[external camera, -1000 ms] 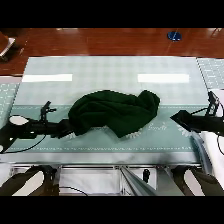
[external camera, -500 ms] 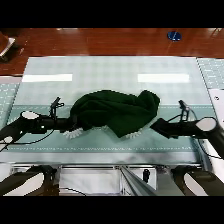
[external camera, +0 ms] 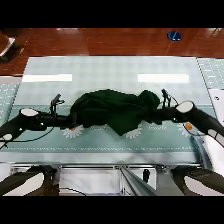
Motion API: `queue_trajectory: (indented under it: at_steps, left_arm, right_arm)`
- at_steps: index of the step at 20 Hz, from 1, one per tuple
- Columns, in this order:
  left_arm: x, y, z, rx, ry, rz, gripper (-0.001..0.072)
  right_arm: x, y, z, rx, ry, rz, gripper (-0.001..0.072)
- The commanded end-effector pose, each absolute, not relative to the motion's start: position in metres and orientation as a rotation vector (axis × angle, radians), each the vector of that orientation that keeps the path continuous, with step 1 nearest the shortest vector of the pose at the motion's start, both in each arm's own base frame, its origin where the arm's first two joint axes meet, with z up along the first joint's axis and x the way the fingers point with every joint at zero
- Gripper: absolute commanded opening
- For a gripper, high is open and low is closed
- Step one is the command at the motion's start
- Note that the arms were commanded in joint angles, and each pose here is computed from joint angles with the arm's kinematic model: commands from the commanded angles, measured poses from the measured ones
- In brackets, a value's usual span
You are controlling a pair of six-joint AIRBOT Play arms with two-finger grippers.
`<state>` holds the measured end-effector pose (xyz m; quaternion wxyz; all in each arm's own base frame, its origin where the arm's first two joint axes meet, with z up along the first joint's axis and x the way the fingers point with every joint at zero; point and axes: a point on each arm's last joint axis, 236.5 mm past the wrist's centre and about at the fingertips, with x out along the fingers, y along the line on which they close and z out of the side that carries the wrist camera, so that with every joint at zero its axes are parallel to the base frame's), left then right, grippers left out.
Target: Fold the shirts.
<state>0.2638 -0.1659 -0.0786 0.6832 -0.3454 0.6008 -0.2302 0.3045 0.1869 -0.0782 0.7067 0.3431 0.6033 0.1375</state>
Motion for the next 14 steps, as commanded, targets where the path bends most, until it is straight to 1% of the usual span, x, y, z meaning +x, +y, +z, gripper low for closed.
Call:
queue_trajectory:
  at_steps: [1,2,4,6,7,8,10,12,14]
  left_arm:
    - [0.298,-0.155,-0.03,-0.763,1.232,-0.594,0.0017]
    - [0.319,-0.145,0.004,-0.759,1.14,-0.614,0.0017]
    - [0.366,-0.117,0.105,-0.755,0.859,-0.634,0.0017]
    - [0.392,-0.087,0.214,-0.714,0.575,-0.611,0.0017]
    - [0.394,-0.077,0.263,-0.664,0.461,-0.598,0.0017]
    - [0.388,-0.073,0.312,-0.597,0.356,-0.602,0.0017]
    - [0.361,-0.071,0.391,-0.459,0.193,-0.597,0.0017]
    - [0.326,-0.065,0.445,-0.299,0.074,-0.521,0.0016]
    - [0.288,-0.058,0.483,-0.161,-0.021,-0.404,0.0017]
  right_arm:
    - [0.338,0.202,-0.02,0.651,1.263,0.502,0.0021]
    - [0.358,0.197,0.022,0.616,1.174,0.535,0.002]
    - [0.396,0.179,0.12,0.53,0.958,0.547,0.002]
    - [0.42,0.161,0.23,0.466,0.724,0.525,0.002]
    - [0.419,0.158,0.28,0.418,0.628,0.538,0.002]
    - [0.409,0.157,0.327,0.368,0.546,0.559,0.002]
    - [0.369,0.159,0.394,0.273,0.45,0.617,0.002]
    - [0.322,0.158,0.435,0.2,0.376,0.646,0.0021]
    - [0.275,0.154,0.453,0.141,0.336,0.654,0.0021]
